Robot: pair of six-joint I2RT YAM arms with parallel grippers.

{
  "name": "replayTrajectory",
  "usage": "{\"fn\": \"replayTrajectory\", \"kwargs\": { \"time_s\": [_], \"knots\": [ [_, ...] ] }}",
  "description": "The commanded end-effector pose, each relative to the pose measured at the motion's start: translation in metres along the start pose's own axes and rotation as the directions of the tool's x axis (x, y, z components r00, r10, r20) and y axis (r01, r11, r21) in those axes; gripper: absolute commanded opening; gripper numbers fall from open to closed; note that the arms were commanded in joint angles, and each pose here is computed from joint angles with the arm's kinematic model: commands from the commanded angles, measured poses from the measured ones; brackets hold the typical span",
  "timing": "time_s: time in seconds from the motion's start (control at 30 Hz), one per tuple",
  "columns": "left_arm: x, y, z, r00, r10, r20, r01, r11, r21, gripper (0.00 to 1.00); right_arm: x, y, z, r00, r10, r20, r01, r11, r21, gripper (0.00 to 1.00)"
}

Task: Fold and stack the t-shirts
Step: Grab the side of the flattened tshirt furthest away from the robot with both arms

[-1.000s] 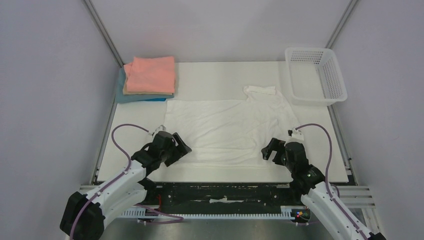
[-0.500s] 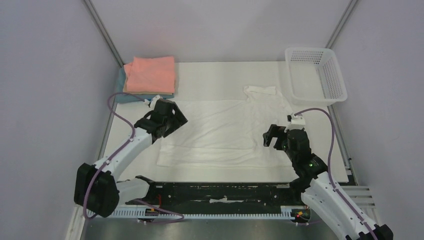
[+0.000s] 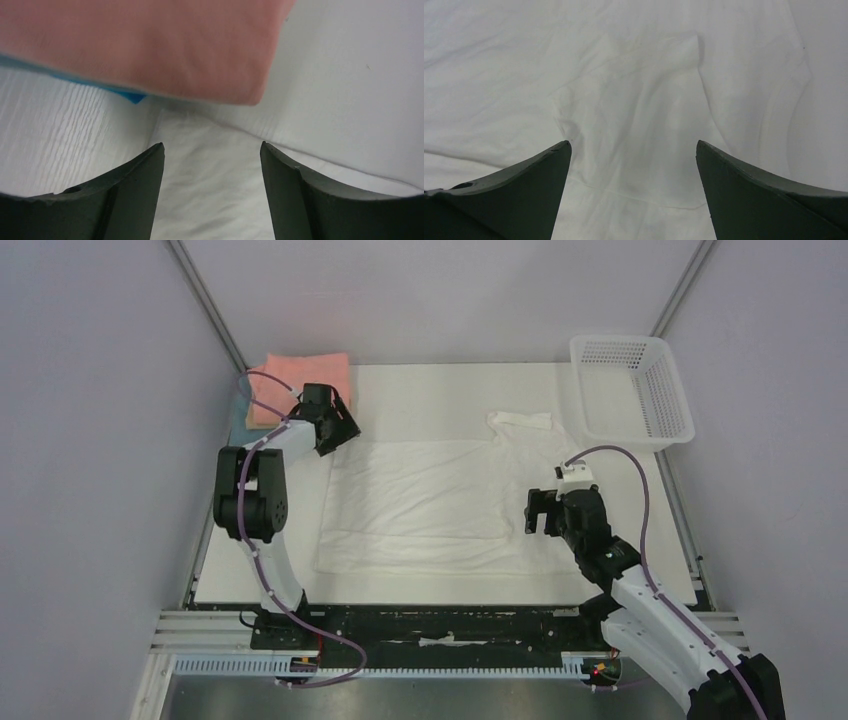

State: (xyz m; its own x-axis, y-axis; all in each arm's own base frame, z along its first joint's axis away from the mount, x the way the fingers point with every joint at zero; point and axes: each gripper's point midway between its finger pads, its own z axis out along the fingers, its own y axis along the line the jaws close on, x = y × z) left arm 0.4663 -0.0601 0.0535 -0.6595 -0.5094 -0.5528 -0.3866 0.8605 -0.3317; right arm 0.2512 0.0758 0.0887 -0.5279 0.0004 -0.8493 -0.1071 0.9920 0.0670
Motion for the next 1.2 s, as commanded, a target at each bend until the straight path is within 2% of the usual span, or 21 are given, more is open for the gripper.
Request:
{"fn": "replayTrajectory", "kwargs": {
  "time_s": [0.0,0.17,0.33,0.43,0.83,1.0,1.17],
  "knots": [
    [-0.013,-0.02,0.015,0.985,0.171,-0.036,-0.167,0.981,0.098,0.75,-0.034,-0.004,-0.001,0.993,-0.031,0.117,0.027,0.999,0.033,0.98],
    [0.005,0.002,0.014,0.966,0.246,-0.077,-0.243,0.969,0.05,0.73,-0.043,-0.024,-0.007,0.985,-0.043,0.168,0.02,0.991,0.135,0.98],
    [0.007,0.019,0.013,0.961,0.262,-0.09,-0.265,0.964,-0.027,0.73,-0.046,-0.025,-0.009,0.98,-0.045,0.195,0.018,0.991,0.136,0.98],
    [0.013,0.018,0.015,0.96,0.259,-0.11,-0.262,0.965,-0.014,0.7,-0.048,-0.025,-0.01,0.978,-0.046,0.204,0.018,0.99,0.137,0.98],
    [0.06,0.003,0.009,0.923,0.298,-0.245,-0.293,0.954,0.057,0.52,-0.05,-0.022,-0.01,0.973,-0.05,0.225,0.023,0.993,0.118,0.98],
    [0.061,0.014,0.013,0.926,0.279,-0.255,-0.295,0.955,-0.027,0.36,-0.049,-0.019,-0.01,0.973,-0.048,0.227,0.026,0.995,0.1,0.98],
    [0.049,0.009,0.008,0.938,0.27,-0.218,-0.285,0.958,-0.04,0.3,-0.052,-0.02,-0.012,0.97,-0.049,0.239,0.024,0.994,0.105,0.98]
  ]
}}
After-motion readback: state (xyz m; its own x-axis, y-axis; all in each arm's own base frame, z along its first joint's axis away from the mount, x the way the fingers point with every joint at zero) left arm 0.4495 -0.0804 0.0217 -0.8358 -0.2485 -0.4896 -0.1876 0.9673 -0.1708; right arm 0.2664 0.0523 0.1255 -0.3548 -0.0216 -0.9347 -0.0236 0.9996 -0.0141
